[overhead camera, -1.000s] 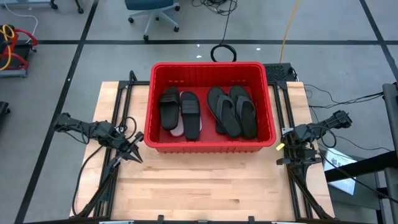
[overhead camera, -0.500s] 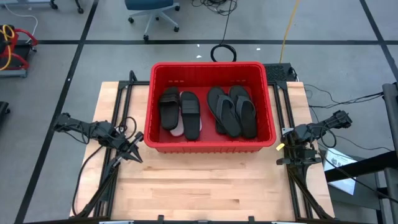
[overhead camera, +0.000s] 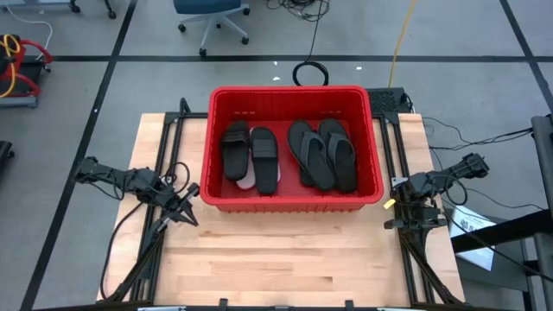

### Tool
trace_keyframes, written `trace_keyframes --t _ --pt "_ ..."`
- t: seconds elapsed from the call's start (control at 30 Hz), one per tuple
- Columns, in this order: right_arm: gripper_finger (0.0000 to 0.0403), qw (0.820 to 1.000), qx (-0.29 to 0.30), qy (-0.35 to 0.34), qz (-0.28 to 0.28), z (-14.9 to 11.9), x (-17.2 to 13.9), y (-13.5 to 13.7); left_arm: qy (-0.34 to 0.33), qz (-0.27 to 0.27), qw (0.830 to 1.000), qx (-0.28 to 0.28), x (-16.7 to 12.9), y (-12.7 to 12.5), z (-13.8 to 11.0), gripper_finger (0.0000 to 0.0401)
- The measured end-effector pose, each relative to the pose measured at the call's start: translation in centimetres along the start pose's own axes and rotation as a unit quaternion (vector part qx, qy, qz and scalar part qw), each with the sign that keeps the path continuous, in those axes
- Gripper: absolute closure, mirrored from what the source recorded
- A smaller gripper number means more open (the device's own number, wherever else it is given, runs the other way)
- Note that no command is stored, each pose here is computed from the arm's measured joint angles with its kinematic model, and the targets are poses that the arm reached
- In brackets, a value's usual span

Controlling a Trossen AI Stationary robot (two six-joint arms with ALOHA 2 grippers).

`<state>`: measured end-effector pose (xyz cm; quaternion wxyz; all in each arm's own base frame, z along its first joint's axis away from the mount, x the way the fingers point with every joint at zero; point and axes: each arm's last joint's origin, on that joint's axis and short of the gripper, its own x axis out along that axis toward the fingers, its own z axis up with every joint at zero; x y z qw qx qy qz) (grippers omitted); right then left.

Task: Pick and place slides into bin
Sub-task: Return to Home Position

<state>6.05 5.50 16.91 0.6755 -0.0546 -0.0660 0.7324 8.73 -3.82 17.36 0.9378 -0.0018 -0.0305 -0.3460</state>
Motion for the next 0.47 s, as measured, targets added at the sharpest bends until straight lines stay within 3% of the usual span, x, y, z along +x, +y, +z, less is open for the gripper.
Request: trace_keyframes --t 0.17,0.47 --pt "0.0403 1.000 0.000 0.000 0.000 0.00 0.00 0.00 0.000 0.000 1.000 0.000 0.00 0.00 0.00 0.0399" --pt "0.0403 1.000 0.000 0.000 0.000 0.01 0.00 0.00 0.000 0.000 1.000 0.000 0.00 0.00 0.00 0.0374"
